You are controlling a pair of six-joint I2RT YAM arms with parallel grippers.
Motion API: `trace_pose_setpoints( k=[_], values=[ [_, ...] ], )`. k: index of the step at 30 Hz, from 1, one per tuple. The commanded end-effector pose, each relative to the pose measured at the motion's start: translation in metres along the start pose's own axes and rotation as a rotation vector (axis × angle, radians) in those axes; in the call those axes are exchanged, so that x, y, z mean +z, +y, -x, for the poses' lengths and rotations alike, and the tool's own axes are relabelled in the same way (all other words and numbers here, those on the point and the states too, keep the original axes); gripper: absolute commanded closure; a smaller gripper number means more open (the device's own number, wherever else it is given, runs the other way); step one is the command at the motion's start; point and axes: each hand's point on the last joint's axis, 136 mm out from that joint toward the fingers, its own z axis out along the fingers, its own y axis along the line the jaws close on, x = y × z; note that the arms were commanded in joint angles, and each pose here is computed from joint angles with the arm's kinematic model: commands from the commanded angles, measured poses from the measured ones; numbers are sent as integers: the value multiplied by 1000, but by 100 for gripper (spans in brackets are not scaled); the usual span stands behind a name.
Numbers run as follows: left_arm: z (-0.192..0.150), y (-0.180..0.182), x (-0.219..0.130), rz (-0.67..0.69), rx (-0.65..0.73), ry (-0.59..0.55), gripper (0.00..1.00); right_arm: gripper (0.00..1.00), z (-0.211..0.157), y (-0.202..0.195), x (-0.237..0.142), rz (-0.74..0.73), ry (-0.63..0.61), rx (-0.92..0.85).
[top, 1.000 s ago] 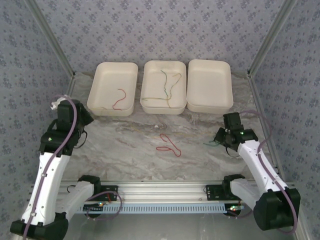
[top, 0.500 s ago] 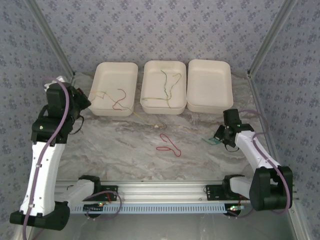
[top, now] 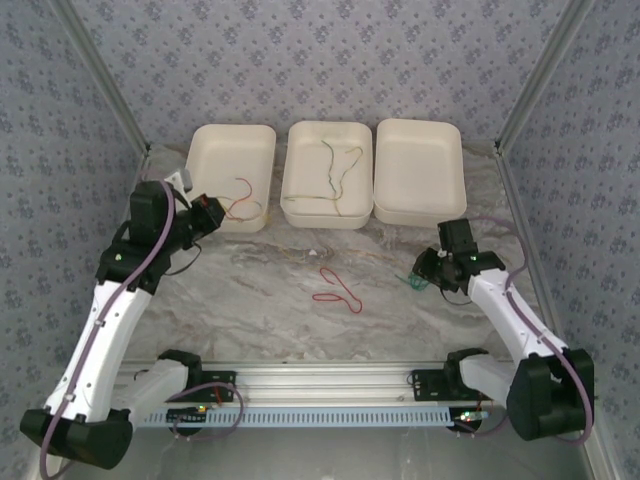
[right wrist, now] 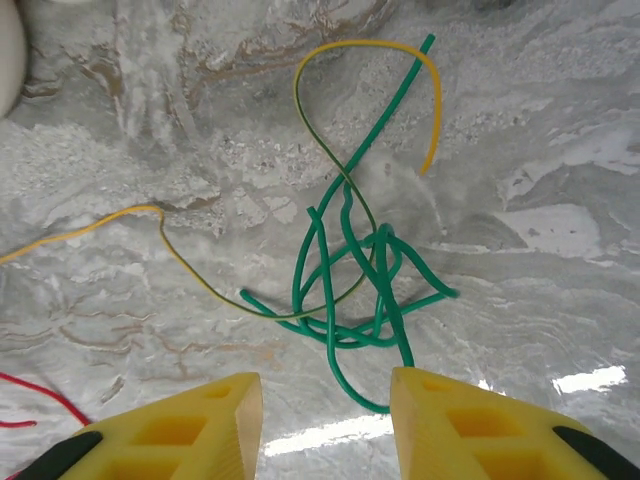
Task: Untangle the cables
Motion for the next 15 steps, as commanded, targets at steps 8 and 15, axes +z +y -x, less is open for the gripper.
trace_pose_setpoints(
  k=[8,15],
  values=[
    [-39,-33,7,-17,94,15,100,62,4,12,-32,58,-72,74],
    [-43,-28,5,3,104,-15,100,64,6,71,-19,73,-94,-16]
  ],
)
